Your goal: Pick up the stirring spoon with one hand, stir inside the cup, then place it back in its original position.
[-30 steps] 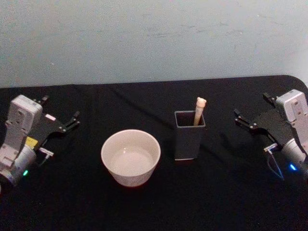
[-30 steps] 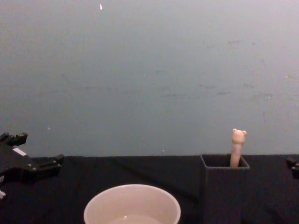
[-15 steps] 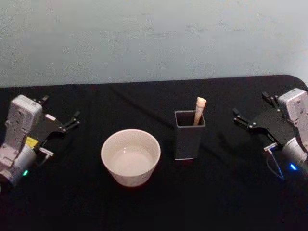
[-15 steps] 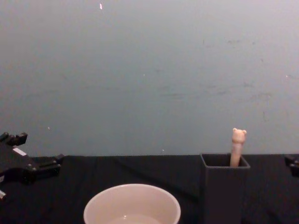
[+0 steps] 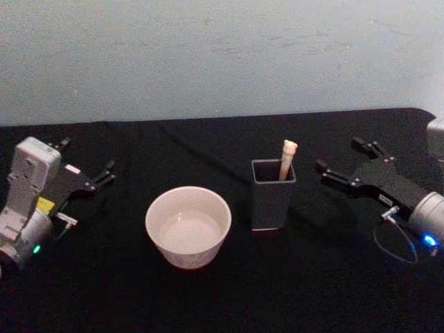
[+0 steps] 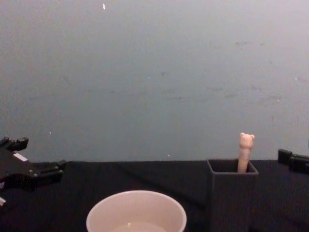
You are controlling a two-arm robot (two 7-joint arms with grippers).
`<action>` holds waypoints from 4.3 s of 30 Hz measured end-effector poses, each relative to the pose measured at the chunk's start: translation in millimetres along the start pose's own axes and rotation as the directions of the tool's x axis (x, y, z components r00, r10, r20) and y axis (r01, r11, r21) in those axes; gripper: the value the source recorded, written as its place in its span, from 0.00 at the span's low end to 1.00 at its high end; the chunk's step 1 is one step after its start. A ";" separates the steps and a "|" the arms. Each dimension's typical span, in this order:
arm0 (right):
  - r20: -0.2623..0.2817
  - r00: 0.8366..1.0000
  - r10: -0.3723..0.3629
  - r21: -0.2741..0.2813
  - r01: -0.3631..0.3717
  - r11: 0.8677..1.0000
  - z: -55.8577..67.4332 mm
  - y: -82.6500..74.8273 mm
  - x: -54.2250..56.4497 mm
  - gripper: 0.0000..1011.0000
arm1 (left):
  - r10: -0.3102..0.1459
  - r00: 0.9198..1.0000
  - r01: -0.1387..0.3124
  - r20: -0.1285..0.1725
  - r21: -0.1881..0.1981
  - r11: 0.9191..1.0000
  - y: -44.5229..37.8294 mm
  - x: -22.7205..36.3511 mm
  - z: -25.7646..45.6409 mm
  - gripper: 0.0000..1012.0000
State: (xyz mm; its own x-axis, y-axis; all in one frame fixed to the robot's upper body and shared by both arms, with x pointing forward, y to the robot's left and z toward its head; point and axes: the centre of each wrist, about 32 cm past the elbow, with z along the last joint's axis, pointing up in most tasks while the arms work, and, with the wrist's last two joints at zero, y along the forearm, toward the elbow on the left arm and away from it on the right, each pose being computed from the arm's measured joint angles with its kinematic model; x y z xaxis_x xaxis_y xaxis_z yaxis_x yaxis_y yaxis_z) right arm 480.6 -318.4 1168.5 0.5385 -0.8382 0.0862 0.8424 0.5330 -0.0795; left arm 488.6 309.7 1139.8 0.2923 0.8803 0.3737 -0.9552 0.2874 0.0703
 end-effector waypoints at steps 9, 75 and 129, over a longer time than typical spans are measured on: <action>-0.051 0.987 0.150 0.016 -0.149 0.989 5.9 7.3 -0.3 0.99 | 0.000 1.000 0.000 0.000 0.000 1.000 0.0 0.0 0.0 0.99; -0.103 0.967 0.231 0.007 -0.232 0.973 5.5 64.8 -1.9 0.53 | 0.000 1.000 0.000 0.000 0.000 1.000 0.0 0.0 0.0 0.99; -0.055 0.963 0.265 0.280 -0.240 0.930 61.4 56.5 -2.1 0.20 | 0.000 1.000 0.000 0.000 0.000 1.000 0.0 0.0 0.0 0.99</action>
State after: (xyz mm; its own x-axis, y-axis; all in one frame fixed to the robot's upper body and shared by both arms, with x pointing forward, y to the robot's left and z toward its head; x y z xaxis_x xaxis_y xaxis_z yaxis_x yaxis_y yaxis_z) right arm 528.3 -279.4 1224.7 0.7404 -0.6721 0.0069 0.6597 0.7287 0.1837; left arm 488.6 309.7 1139.8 0.2923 0.8803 0.3737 -0.9552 0.2873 0.0702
